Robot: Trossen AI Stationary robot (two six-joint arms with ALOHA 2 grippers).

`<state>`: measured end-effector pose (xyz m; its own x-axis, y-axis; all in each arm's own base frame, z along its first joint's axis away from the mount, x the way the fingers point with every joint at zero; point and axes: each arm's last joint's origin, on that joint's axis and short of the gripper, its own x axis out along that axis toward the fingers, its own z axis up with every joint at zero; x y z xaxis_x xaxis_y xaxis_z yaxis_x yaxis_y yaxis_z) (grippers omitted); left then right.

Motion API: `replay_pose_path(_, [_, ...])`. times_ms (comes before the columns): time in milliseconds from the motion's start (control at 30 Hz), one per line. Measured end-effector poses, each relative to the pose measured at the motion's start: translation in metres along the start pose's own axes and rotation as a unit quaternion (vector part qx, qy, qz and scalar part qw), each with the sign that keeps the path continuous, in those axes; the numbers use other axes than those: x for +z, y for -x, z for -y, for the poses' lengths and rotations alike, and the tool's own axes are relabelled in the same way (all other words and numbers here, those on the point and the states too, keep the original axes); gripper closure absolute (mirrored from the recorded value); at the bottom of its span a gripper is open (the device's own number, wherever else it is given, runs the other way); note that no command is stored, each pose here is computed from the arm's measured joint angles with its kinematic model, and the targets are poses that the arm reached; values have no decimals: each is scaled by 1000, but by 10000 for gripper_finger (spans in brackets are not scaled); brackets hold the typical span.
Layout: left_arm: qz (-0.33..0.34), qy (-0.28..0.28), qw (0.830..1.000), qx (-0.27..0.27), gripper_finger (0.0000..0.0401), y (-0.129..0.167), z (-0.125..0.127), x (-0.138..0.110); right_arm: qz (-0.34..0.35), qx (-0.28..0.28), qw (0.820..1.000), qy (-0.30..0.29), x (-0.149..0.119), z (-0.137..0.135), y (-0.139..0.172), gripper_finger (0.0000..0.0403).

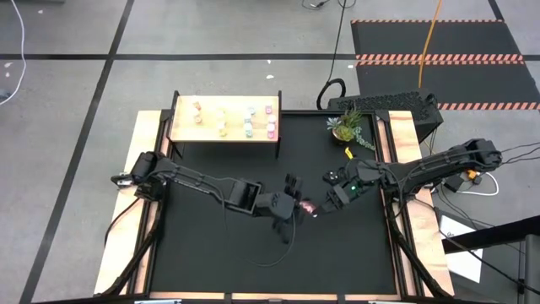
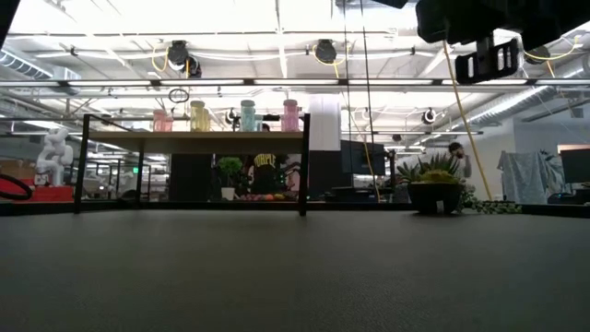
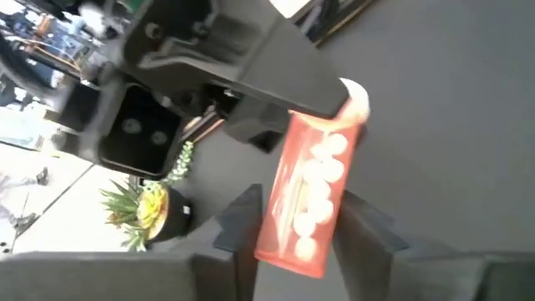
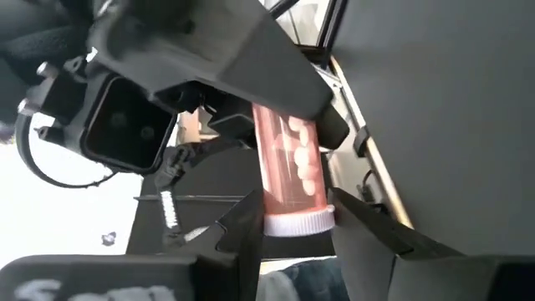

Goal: Pick and place medicine bottles onto shelf by color
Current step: Put the orange pill bottle on the shelf aligned with the other orange pill bottles

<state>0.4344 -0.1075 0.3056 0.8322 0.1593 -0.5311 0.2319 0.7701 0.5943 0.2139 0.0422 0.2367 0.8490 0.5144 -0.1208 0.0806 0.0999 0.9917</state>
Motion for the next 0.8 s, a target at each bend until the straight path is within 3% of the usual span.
replay_pose_path(133, [-10,-3,1000,-8,301,0,-1,-3,9,-5,998,55,4,1,1,284])
replay_pose_path(367, [-20,7,1000,2,284,-1,-3,-5,27,-16,993,115,14,3,8,264])
replay_pose_path(500, [-6,100,995,15,283,2,-12,-4,61,14,977,203,21,-9,19,231])
replay_pose_path(567, [22,164,986,25,288,6,-22,-1,76,33,963,258,22,-16,27,216])
replay_pose_path(700, [62,221,973,37,305,21,-47,1,142,67,920,360,24,-33,40,198])
replay_pose_path(800, [80,254,963,39,308,26,-61,-1,228,104,856,452,24,-50,49,188])
